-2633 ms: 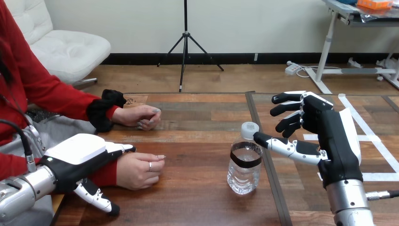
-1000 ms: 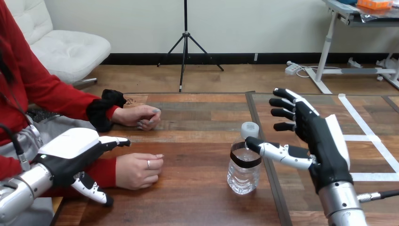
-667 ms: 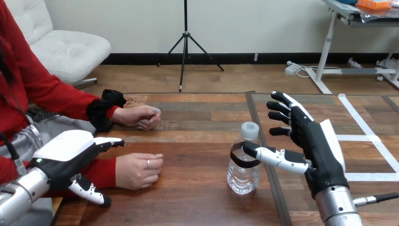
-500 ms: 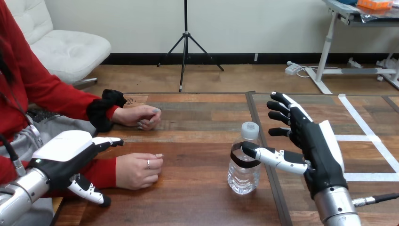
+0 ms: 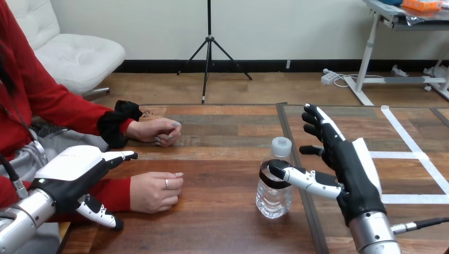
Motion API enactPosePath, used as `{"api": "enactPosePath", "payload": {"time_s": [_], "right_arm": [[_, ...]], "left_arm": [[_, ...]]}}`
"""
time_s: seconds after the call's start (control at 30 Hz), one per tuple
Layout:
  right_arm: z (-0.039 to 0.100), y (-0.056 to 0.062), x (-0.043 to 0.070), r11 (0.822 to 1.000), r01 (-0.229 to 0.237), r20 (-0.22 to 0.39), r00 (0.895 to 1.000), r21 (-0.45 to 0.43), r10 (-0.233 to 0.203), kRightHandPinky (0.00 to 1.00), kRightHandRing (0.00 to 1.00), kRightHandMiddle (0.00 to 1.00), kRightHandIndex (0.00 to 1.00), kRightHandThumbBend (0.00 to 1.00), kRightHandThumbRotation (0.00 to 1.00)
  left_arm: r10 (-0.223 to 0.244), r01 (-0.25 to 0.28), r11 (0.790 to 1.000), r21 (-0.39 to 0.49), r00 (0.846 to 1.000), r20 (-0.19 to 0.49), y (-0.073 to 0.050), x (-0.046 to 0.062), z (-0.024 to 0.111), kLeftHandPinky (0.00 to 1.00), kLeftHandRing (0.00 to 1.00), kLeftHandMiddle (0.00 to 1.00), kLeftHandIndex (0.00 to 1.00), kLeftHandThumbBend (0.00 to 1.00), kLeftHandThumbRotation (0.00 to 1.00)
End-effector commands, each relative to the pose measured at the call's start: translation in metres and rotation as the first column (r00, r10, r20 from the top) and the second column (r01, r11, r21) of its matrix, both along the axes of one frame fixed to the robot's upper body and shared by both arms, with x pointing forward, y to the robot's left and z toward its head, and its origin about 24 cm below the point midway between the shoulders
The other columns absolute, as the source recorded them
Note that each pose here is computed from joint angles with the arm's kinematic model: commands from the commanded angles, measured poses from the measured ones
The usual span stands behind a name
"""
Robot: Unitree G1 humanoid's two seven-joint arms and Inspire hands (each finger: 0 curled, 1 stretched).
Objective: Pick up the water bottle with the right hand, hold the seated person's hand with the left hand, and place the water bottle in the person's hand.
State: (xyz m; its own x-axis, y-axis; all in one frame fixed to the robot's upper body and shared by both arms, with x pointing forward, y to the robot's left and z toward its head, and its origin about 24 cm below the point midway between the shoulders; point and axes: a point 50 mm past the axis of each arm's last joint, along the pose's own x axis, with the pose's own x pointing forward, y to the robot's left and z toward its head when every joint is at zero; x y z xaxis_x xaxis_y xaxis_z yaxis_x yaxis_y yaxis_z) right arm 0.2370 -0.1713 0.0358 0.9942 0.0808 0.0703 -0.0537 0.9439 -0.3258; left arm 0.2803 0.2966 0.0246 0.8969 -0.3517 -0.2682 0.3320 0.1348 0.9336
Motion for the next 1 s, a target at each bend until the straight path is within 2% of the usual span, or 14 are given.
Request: {"api": "enactPosePath", "payload": {"time_s": [0.0,0.57,0.97], "right_arm": [[-0.002,0.004,0.012,1.000,0.000,-0.008,1.000,-0.004,0.000,0.80,0.95,0.95,0.97,1.00,0.42],[-0.043,0.012,0.019,1.000,0.029,-0.099,0.995,-0.010,-0.030,0.93,0.97,0.96,1.00,1.00,0.43],[-0.061,0.022,0.022,0.999,0.038,-0.161,0.986,0.031,-0.032,0.97,0.99,0.99,1.00,1.00,0.41]], "left_arm": [[0.017,-0.013,0.999,-0.048,0.997,0.077,-0.004,0.009,0.012,0.77,0.87,0.90,0.91,1.00,0.20],[0.017,-0.013,0.999,-0.051,0.997,0.077,-0.002,0.009,0.014,0.77,0.87,0.89,0.90,1.00,0.22],[0.018,-0.015,0.999,-0.047,0.998,0.067,0.001,0.009,0.016,0.78,0.88,0.90,0.91,1.00,0.21]]}}
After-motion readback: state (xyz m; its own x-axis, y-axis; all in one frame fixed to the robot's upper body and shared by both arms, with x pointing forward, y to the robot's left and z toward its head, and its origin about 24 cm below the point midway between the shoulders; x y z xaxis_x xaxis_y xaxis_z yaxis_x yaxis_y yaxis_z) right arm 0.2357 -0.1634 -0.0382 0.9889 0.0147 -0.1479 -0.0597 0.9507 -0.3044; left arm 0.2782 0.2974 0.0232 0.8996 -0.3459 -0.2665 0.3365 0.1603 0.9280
